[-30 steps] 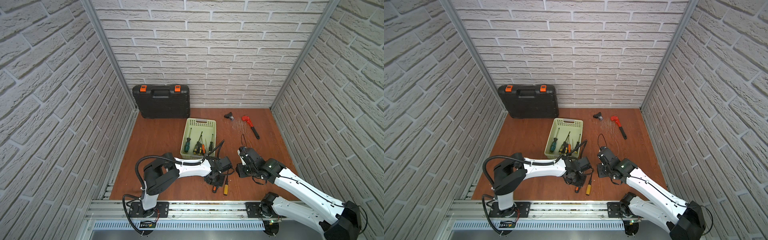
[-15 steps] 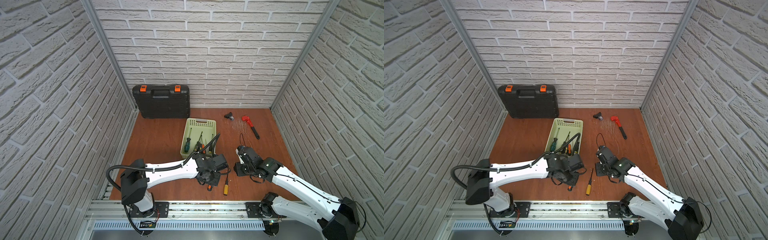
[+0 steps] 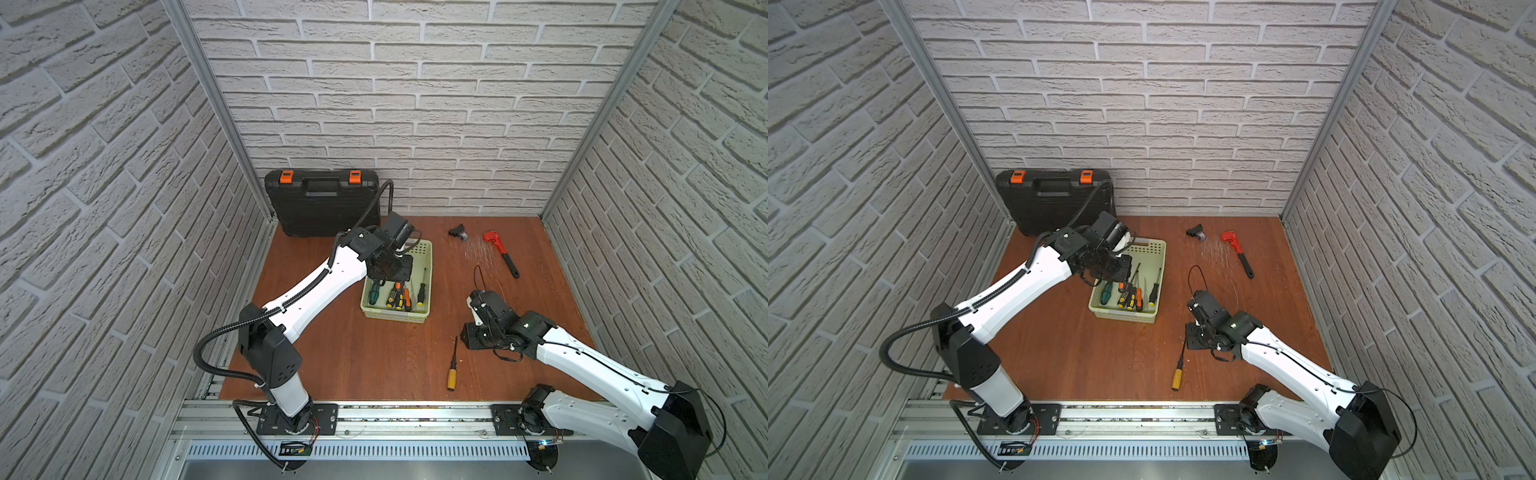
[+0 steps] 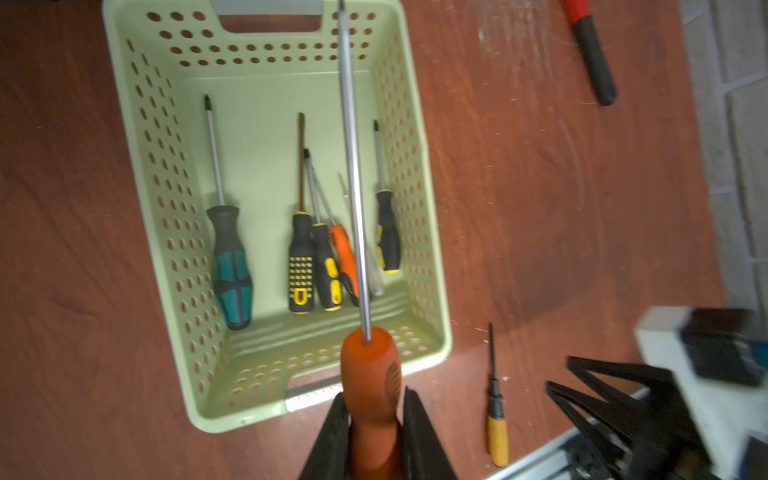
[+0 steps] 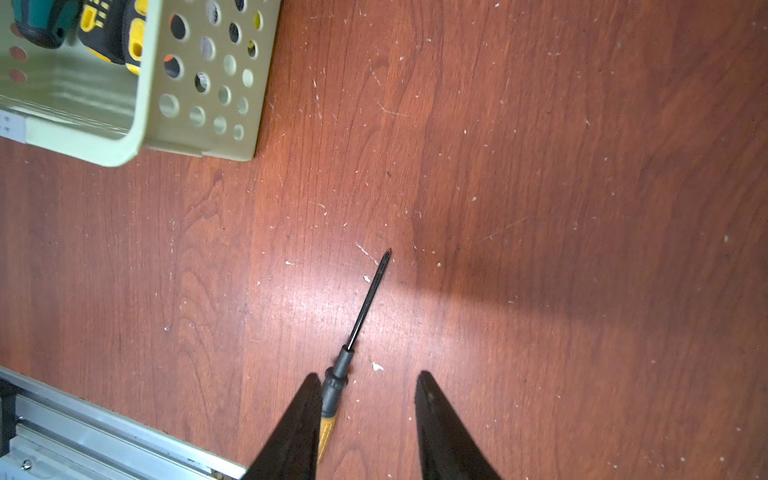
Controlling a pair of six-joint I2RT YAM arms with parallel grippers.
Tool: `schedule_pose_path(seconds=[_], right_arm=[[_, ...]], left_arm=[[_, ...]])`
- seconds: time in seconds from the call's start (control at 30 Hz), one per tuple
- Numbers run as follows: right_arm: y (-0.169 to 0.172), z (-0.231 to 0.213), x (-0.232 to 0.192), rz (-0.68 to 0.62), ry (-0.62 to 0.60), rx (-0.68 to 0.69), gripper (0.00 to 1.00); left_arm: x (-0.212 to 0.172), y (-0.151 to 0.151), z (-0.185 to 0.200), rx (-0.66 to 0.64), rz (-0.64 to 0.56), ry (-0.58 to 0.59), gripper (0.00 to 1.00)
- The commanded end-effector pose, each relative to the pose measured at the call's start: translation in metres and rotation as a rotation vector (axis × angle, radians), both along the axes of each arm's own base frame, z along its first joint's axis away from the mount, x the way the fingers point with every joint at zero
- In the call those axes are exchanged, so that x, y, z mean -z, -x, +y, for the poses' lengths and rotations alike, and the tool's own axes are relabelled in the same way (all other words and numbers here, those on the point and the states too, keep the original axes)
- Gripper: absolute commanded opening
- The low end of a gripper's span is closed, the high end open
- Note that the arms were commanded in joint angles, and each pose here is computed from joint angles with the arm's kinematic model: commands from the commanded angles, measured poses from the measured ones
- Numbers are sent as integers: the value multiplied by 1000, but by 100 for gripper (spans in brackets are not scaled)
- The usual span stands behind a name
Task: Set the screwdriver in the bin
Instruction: 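Lift the orange-black screwdriver with the left gripper and lower it into the basket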
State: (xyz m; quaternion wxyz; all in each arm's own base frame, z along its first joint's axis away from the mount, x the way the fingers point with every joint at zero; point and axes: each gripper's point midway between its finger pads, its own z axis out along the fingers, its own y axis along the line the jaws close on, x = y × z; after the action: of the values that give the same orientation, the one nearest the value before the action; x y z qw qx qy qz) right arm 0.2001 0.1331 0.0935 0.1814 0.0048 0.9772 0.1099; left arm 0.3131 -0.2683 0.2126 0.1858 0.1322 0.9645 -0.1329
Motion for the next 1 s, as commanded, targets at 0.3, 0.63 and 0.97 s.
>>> schedule_pose_path(seconds=[0.3, 0.63, 0.97], right_arm=[[-1, 4, -5, -1, -24, 17, 41], [-6, 19, 1, 30, -31, -7, 41], [-8, 25, 2, 44, -23, -24, 41]], left_arm=[[109, -37, 35, 72, 171, -182, 10], [161, -46, 43, 63, 224, -234, 11], [182, -51, 40, 65, 231, -222, 16]])
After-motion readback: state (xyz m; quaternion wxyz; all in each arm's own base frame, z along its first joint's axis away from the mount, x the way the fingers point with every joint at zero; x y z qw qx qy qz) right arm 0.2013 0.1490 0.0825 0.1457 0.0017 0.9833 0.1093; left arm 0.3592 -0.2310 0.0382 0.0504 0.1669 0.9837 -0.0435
